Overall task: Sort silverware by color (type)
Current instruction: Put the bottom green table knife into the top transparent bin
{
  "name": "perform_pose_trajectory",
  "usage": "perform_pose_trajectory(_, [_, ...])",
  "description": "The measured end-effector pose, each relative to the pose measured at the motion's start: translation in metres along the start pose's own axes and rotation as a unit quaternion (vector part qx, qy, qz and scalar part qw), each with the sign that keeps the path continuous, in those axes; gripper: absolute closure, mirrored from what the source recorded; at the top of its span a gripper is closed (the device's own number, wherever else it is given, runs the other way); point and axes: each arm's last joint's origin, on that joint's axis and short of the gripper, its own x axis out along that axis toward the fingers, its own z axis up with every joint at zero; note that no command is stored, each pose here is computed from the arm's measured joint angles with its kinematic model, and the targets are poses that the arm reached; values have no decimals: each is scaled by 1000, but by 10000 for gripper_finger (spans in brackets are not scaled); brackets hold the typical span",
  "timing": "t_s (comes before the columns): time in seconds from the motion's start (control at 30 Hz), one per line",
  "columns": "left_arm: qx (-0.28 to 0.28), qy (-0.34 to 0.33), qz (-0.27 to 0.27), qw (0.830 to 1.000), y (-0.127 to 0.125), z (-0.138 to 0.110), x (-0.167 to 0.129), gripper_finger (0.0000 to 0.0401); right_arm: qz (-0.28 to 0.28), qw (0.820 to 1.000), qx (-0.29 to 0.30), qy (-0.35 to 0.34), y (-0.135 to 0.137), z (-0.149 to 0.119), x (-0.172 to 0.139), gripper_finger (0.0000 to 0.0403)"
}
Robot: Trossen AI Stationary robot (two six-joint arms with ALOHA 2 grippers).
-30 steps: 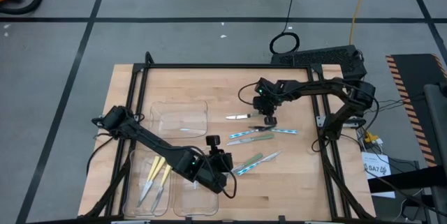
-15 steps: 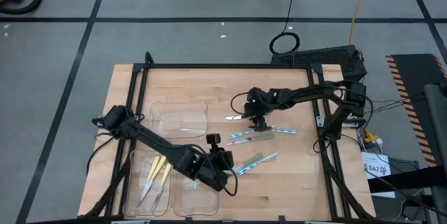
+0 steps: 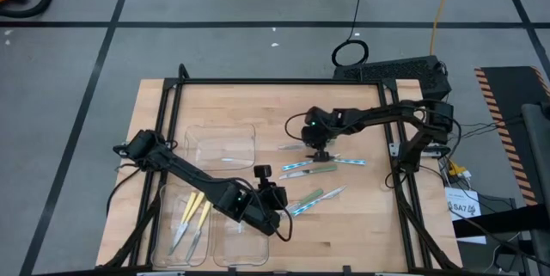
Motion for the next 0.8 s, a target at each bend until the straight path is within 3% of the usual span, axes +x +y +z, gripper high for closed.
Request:
perform_pose_trajectory(0.37, [0,0,-1,1000,0,0,0,368,9,1000,-23,-6,22,4,-34,402])
perform_pose_trajectory(0.8, [-2,0,-1,1000,0,0,0,368,-14,998,7,53,22,-6,-35,386])
